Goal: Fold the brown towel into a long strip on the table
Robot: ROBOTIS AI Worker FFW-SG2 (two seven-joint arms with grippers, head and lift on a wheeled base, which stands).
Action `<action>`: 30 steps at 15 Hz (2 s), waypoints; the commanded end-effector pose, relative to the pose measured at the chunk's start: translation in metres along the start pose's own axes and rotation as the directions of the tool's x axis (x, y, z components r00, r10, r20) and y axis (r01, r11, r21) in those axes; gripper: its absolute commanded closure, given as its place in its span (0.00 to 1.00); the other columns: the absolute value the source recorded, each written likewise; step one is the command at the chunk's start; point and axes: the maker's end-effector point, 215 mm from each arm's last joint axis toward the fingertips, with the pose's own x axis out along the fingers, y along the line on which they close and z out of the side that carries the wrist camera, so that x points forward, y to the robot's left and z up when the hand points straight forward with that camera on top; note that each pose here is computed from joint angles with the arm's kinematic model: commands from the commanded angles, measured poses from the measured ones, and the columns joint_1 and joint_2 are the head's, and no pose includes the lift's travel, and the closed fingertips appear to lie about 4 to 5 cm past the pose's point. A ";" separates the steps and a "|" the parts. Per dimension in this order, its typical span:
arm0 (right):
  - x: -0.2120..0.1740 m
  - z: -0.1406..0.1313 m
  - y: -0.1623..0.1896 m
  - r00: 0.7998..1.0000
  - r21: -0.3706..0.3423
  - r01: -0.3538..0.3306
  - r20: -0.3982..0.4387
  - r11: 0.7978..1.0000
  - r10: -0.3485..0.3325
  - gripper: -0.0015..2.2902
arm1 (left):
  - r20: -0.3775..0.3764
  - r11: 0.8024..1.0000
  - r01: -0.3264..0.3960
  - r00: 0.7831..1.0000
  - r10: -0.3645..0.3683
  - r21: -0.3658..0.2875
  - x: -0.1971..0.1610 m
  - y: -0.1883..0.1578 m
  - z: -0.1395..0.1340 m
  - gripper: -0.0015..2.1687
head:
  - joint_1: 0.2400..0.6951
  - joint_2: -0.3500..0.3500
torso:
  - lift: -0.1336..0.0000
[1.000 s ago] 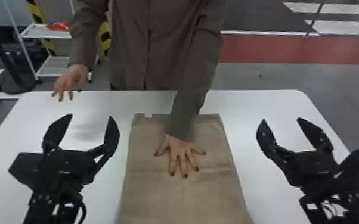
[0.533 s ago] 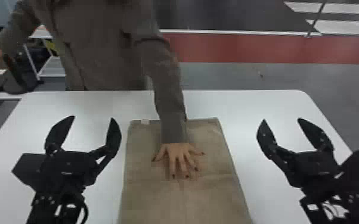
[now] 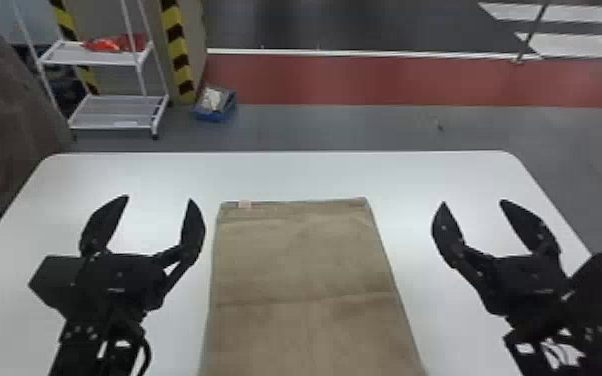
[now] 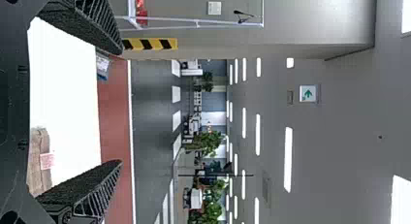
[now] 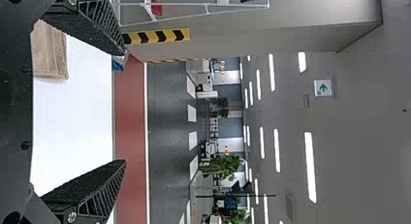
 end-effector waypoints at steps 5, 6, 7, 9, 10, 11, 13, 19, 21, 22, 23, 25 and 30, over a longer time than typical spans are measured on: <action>0.005 -0.031 -0.010 0.998 -0.022 0.010 -0.056 1.000 -0.011 0.04 | -0.058 1.000 0.028 0.998 -0.027 0.010 0.053 -0.001 -0.048 0.04 | 1.00 0.43 | 0.14; 0.005 -0.035 -0.013 0.998 -0.026 0.012 -0.066 1.000 -0.013 0.04 | -0.061 0.999 0.047 0.997 -0.047 0.005 0.062 -0.001 -0.051 0.04 | 1.00 0.43 | 0.14; 0.006 -0.039 -0.014 0.997 -0.026 0.013 -0.073 1.000 -0.014 0.04 | -0.073 0.997 0.071 0.995 -0.070 0.009 0.069 0.000 -0.059 0.06 | 1.00 0.43 | 0.14; 0.009 -0.044 -0.012 0.997 -0.027 0.006 -0.080 1.000 -0.008 0.04 | -0.095 0.997 0.078 0.993 -0.076 0.013 0.079 0.005 -0.071 0.11 | 1.00 0.42 | 0.14; 0.012 -0.045 -0.010 0.997 -0.027 0.002 -0.082 1.000 -0.004 0.04 | -0.108 0.996 0.087 0.990 -0.086 0.011 0.080 0.007 -0.078 0.11 | 1.00 0.42 | 0.14; 0.013 -0.047 -0.009 0.996 -0.027 -0.003 -0.088 1.000 0.001 0.04 | -0.118 0.996 0.092 0.989 -0.090 0.013 0.081 0.007 -0.085 0.11 | 1.00 0.43 | 0.14; 0.016 -0.051 -0.005 0.995 -0.025 -0.014 -0.097 1.000 0.011 0.04 | -0.125 0.991 0.136 0.983 -0.134 0.007 0.081 0.001 -0.099 0.11 | 1.00 0.44 | 0.14; 0.037 -0.066 0.016 0.990 -0.025 -0.078 -0.121 0.997 0.075 0.04 | -0.203 0.981 0.192 0.962 -0.185 0.015 0.073 -0.012 -0.128 0.15 | 1.00 0.45 | 0.14; 0.043 -0.076 0.027 0.985 -0.021 -0.105 -0.136 0.994 0.102 0.04 | -0.239 0.980 0.197 0.953 -0.189 0.009 0.069 -0.016 -0.141 0.15 | 1.00 0.46 | 0.14; 0.044 -0.078 0.030 0.984 -0.019 -0.111 -0.140 0.994 0.108 0.04 | -0.242 0.980 0.198 0.952 -0.189 0.012 0.069 -0.017 -0.142 0.15 | 1.00 0.47 | 0.14; 0.044 -0.079 0.034 0.984 -0.017 -0.118 -0.139 0.993 0.115 0.04 | -0.267 0.980 0.197 0.946 -0.186 0.014 0.067 -0.018 -0.150 0.15 | 1.00 0.47 | 0.14; 0.045 -0.083 0.035 0.982 -0.015 -0.118 -0.147 0.993 0.115 0.04 | -0.277 0.980 0.197 0.943 -0.182 0.027 0.066 -0.019 -0.153 0.15 | 1.00 0.49 | 0.14; 0.050 -0.082 0.029 0.981 -0.019 -0.121 -0.152 0.992 0.117 0.04 | -0.301 0.971 0.240 0.926 -0.227 0.006 0.062 -0.039 -0.158 0.15 | 1.00 0.47 | 0.14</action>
